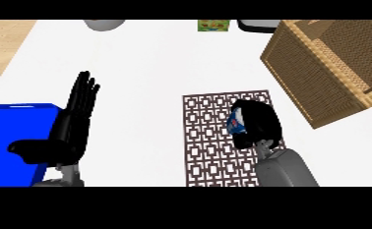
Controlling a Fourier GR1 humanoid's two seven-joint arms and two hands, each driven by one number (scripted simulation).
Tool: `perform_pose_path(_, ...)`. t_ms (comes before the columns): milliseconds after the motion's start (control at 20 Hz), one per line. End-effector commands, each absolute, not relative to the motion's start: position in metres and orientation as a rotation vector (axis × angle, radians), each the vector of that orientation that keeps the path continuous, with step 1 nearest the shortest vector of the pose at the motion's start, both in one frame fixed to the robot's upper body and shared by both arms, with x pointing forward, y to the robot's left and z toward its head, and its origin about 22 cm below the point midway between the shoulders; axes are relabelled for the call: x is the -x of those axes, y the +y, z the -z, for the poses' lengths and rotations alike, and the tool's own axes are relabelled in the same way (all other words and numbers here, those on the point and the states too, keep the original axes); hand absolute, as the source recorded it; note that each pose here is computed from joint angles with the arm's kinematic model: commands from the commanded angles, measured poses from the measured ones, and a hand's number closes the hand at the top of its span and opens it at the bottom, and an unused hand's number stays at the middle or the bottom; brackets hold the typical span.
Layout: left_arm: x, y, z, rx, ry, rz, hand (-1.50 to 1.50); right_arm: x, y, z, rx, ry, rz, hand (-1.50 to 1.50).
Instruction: Pick the can from the placemat and place it in the basket
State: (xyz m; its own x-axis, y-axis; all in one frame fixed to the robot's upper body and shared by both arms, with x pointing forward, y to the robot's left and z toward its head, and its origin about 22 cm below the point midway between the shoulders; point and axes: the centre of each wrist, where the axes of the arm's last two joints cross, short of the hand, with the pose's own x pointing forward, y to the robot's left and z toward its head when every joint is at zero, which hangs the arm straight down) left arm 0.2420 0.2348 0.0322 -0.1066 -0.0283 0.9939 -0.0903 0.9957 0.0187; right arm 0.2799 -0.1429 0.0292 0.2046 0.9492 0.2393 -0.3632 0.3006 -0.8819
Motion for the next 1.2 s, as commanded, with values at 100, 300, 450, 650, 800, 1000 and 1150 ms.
perform_pose_path(100, -0.240, 0.243, -0.044, -0.105, -1.685, -0.053, 0.00, -0.290, -0.140, -0.012, 0.769, -0.918, -1.159, 1.50)
perform_pose_path(300, -0.232, 0.238, -0.033, -0.067, -1.684, -0.047, 0.00, -0.281, -0.139, -0.003, 0.816, -0.944, -1.192, 1.50)
perform_pose_path(450, -0.238, 0.238, -0.030, -0.088, -1.667, -0.045, 0.00, -0.265, -0.150, 0.015, 0.720, -1.041, -1.370, 1.50)
perform_pose_path(650, -0.244, 0.233, -0.029, -0.086, -1.680, -0.053, 0.00, -0.205, -0.178, 0.050, 0.528, -1.182, -1.689, 1.50)
perform_pose_path(800, -0.237, 0.236, -0.030, -0.086, -1.662, -0.058, 0.00, -0.195, -0.218, 0.060, 0.532, -1.255, -1.681, 1.50)
perform_pose_path(1000, -0.235, 0.234, -0.019, -0.109, -1.672, -0.056, 0.00, -0.178, -0.232, 0.056, 0.608, -1.462, -1.630, 1.50)
perform_pose_path(1150, -0.233, 0.233, -0.029, -0.092, -1.664, -0.067, 0.00, -0.172, -0.245, 0.042, 0.560, -1.556, -1.525, 1.50)
